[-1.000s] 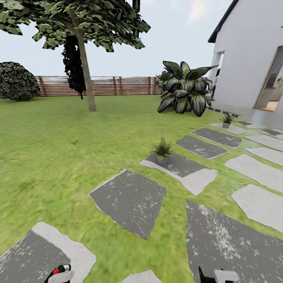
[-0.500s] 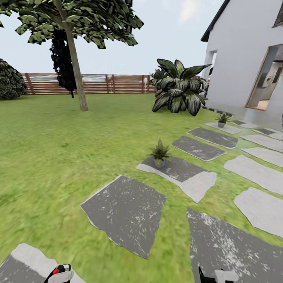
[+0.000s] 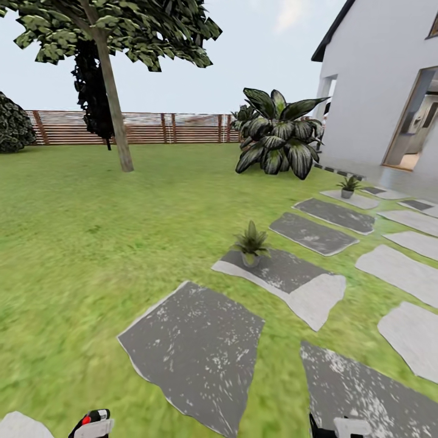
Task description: Pick up the pesticide atomizer in the garden and spray insectifuge to fully cover both potted plants in the garden.
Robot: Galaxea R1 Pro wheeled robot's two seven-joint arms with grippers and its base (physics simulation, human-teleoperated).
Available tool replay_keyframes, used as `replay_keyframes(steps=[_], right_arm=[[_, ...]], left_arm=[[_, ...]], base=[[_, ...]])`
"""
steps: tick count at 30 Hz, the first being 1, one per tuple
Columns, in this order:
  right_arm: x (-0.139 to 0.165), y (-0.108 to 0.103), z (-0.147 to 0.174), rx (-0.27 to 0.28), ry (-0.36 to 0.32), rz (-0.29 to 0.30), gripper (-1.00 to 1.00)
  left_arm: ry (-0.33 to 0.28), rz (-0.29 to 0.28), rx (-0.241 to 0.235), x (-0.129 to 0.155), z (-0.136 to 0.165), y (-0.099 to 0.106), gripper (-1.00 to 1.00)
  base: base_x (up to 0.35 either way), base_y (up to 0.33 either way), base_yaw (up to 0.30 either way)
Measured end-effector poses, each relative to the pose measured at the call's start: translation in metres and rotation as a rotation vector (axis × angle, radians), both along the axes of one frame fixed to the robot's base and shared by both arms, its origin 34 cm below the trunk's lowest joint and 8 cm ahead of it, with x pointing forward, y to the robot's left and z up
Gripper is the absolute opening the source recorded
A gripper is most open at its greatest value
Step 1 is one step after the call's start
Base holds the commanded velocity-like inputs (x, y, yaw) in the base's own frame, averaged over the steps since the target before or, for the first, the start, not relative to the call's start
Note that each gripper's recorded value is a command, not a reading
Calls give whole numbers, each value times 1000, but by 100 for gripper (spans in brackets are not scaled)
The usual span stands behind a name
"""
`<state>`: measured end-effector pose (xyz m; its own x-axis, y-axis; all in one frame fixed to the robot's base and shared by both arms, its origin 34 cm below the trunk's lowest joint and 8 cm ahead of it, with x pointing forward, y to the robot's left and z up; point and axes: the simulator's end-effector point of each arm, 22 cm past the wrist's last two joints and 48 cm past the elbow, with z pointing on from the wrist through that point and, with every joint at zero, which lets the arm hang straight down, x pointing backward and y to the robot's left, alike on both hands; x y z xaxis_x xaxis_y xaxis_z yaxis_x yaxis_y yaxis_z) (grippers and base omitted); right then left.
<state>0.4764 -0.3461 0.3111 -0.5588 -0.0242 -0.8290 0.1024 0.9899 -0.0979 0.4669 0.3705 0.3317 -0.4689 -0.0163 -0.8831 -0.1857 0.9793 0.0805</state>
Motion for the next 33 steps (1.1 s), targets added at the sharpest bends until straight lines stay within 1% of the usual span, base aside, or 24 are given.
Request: replay_keyframes(steps=[29, 33], right_arm=[[0, 4, -1, 5, 0, 1, 100], [0, 4, -1, 6, 0, 1, 100]], left_arm=[[1, -1, 0, 0, 0, 0, -100], [0, -1, 0, 0, 0, 0, -100]], base=[[335, 81, 0], [335, 81, -112]])
